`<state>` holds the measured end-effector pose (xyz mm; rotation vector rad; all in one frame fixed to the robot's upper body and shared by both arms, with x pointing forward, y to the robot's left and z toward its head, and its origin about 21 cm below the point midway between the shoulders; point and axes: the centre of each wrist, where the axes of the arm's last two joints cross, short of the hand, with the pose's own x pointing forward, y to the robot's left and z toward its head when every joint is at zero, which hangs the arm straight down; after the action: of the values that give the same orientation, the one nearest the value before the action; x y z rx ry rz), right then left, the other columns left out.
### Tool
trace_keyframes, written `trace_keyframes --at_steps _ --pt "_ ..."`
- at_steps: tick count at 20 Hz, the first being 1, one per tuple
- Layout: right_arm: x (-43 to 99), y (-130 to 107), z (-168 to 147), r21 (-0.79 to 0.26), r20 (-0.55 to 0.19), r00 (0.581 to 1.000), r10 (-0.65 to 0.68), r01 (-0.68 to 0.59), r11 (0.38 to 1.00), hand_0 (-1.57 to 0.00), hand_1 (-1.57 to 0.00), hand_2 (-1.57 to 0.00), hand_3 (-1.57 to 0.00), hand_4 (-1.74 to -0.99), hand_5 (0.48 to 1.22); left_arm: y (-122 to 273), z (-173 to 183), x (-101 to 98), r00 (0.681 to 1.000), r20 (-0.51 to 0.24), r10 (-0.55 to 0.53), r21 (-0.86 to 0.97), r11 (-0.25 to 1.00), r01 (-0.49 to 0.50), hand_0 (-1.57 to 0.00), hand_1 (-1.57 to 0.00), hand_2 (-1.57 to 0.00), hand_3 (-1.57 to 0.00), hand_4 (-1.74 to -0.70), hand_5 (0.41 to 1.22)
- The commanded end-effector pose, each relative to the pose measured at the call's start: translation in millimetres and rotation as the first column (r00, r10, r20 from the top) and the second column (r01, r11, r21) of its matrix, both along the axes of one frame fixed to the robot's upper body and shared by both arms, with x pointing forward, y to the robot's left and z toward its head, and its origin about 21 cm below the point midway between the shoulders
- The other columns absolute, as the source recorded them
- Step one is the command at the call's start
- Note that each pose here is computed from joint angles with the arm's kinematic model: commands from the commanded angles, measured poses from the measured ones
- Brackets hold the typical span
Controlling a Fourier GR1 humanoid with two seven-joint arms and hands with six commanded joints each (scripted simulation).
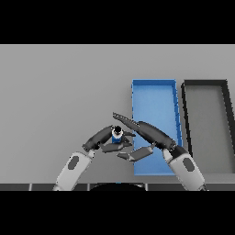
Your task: Pick up the blue pipe and place it into the blue bin.
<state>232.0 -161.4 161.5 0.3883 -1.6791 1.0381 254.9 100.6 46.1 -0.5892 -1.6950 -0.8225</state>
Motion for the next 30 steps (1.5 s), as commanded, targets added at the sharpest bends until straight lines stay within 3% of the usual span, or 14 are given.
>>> trace_keyframes --at_steps 1,6,8,9,11,12,14,17,20,22,27,28,29,30 --pt "3.6 5.5 2.4 -0.005 0.002 1.000 0.018 -0.018 1.000 0.00 0.00 0.00 0.00 -1.195 0.513 2.3 -0.3 1.2 1.000 0.000 0.000 -0.008 1.000 0.000 -1.57 -1.57 -1.57 -1.57 -1.48 1.221" --pt "20.1 28.9 4.4 -0.030 -0.019 0.996 0.089 -0.089 0.996 0.00 -0.01 -0.02 0.00 -1.214 0.511 -3.1 -2.0 2.9 0.999 -0.022 -0.038 -0.034 0.999 0.037 -1.57 -1.57 -1.57 -1.57 -1.45 1.221" --pt "24.7 36.0 8.5 -0.028 -0.031 0.993 0.112 -0.113 0.993 -0.02 -0.11 -0.13 -0.05 -1.222 0.517 -2.1 -3.3 0.5 0.999 -0.021 -0.040 -0.043 0.998 0.039 -1.57 -1.57 -1.57 -1.57 -1.46 1.221" --pt "26.3 38.4 9.0 -0.035 -0.040 0.991 0.127 -0.128 0.991 -0.17 -0.24 -0.25 -0.14 -1.255 0.519 -2.0 -3.8 0.4 0.999 -0.034 -0.022 -0.028 0.999 0.021 -1.57 -1.57 -1.57 -1.57 -1.51 1.221" --pt "29.0 48.4 8.3 -0.045 -0.036 0.990 0.139 -0.141 0.989 -0.63 -0.65 -0.66 -0.50 -1.383 0.523 1.2 -2.4 1.0 0.998 -0.067 -0.006 -0.013 1.000 0.006 -1.57 -1.57 -1.53 -1.14 -1.60 1.221" --pt "32.1 53.4 8.6 -0.053 -0.030 0.990 0.135 -0.137 0.989 -0.82 -0.84 -0.84 -0.66 -1.446 0.527 -0.9 -1.2 2.4 0.998 -0.060 -0.009 -0.007 1.000 0.009 -1.57 -1.57 -1.54 -1.16 -1.63 1.221" --pt "30.6 54.2 4.5 -0.015 -0.043 0.987 0.152 -0.153 0.988 -1.09 -1.10 -1.10 -0.90 -1.537 0.600 -1.5 -2.5 3.0 0.999 -0.040 -0.020 -0.028 0.999 0.019 -1.57 -1.57 -1.55 -1.23 -1.67 1.221" --pt "31.9 56.4 1.9 0.051 -0.044 0.988 0.150 -0.147 0.988 -1.32 -1.33 -1.33 -1.23 -1.481 0.869 -5.6 -0.1 2.9 0.999 -0.035 -0.026 -0.041 0.999 0.024 -1.57 -1.57 -1.56 -1.33 -1.70 1.221" --pt "26.0 55.9 -3.5 0.047 -0.004 0.986 0.166 -0.165 0.985 -1.44 -1.45 -1.45 -1.39 -1.477 1.041 -0.8 -2.9 6.3 0.999 -0.017 -0.029 -0.046 0.999 0.028 -1.57 -1.57 -1.54 -1.41 -1.72 1.221" --pt "25.0 59.9 -0.9 0.059 0.014 0.983 0.181 -0.181 0.982 -1.49 -1.49 -1.49 -1.46 -1.485 1.106 -2.9 -0.3 6.2 1.000 -0.005 -0.023 -0.059 0.998 0.023 -1.57 -1.57 -1.55 -1.42 -1.73 1.221" --pt "21.8 60.1 -0.7 0.129 -0.067 0.983 0.171 -0.161 0.979 -1.54 -1.55 -1.55 -1.53 -1.494 1.183 -5.2 3.6 6.9 1.000 0.004 -0.010 -0.065 0.998 0.011 -1.57 -1.57 -1.56 -1.43 -1.73 1.221" --pt "22.2 60.1 0.0 0.131 -0.069 0.984 0.167 -0.157 0.979 -1.55 -1.55 -1.55 -1.54 -1.495 1.191 -4.4 3.5 6.9 1.000 0.014 -0.007 -0.069 0.998 0.008 -1.57 -1.57 -1.57 -1.26 -1.73 1.221" --pt "21.7 58.7 -1.8 0.139 -0.051 0.986 0.159 -0.151 0.979 -1.55 -1.55 -1.55 -1.55 -1.496 1.197 -3.3 2.9 6.3 1.000 0.025 -0.004 -0.057 0.998 0.005 -1.45 -1.37 -1.34 -1.05 -1.63 1.221" --pt "19.9 61.0 -4.7 0.136 -0.055 0.987 0.153 -0.144 0.980 -1.56 -1.56 -1.56 -1.55 -1.496 1.202 -1.2 -0.2 5.9 1.000 0.026 -0.012 -0.029 0.999 0.012 -1.18 -1.09 -1.07 -0.84 -1.51 1.221"
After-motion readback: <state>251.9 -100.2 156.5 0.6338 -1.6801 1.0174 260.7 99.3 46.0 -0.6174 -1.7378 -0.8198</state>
